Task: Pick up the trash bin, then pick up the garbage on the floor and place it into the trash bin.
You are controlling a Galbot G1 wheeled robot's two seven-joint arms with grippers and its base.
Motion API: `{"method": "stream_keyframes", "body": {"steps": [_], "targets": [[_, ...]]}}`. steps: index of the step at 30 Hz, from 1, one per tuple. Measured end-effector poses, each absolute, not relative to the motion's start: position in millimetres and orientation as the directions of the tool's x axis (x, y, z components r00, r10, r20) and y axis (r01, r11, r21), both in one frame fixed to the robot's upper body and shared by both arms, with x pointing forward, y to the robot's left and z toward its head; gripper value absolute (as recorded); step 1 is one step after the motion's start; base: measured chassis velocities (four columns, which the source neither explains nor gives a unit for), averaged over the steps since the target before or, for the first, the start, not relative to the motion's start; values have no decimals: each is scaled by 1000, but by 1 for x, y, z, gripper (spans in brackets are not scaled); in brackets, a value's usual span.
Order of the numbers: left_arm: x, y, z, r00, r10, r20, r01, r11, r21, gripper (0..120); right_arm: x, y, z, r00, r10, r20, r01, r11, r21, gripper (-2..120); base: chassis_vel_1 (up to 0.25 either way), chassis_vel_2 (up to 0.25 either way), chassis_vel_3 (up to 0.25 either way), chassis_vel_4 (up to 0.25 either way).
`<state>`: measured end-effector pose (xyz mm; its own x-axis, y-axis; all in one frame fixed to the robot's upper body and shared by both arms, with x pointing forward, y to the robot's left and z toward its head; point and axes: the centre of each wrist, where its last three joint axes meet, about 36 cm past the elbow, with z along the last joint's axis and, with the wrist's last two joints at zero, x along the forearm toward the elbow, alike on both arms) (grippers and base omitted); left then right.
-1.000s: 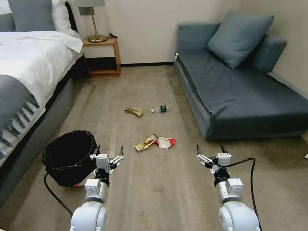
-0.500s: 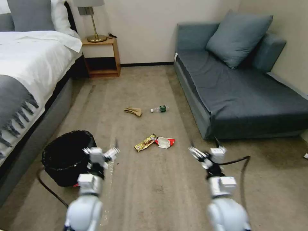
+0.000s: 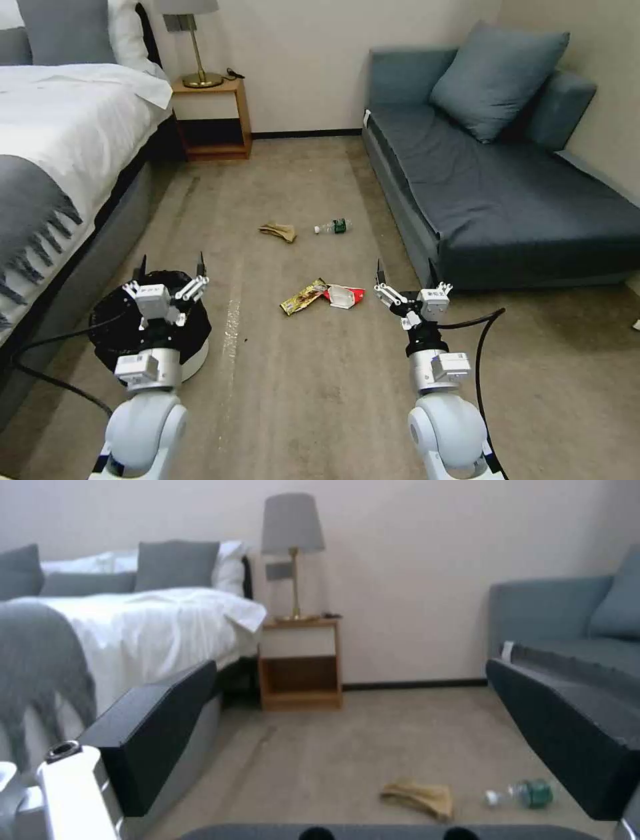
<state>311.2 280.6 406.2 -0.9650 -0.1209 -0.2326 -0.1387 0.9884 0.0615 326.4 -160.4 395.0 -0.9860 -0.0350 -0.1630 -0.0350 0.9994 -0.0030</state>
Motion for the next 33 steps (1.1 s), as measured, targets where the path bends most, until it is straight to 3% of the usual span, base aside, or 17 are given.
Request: {"method": "stream_keyframes", "body": {"steps": [8,11,18,26,33], "targets": [[307,300,405,-979,-157,-130,-164,985,50,100,327,-189,386,-993,-45,-105,-29,989,-146,100,0,0,0,0],[312,315,417,-993,-119,6,-119,992,40,100,325,-200,383,-996,-41,-77,-22,973,-230,100,0,0,0,0],[334,367,449,-980,-18,196,-4,997,73,100,318,-203,381,-999,-34,-42,-25,979,-201,100,0,0,0,0],[382,492,470,-899,-176,402,-104,975,195,100,311,-201,378,-999,-13,-33,-7,985,-172,100,0,0,0,0],[382,544,464,-822,-239,516,-127,962,243,100,312,-200,376,-999,-6,-33,0,987,-160,100,0,0,0,0]]}}
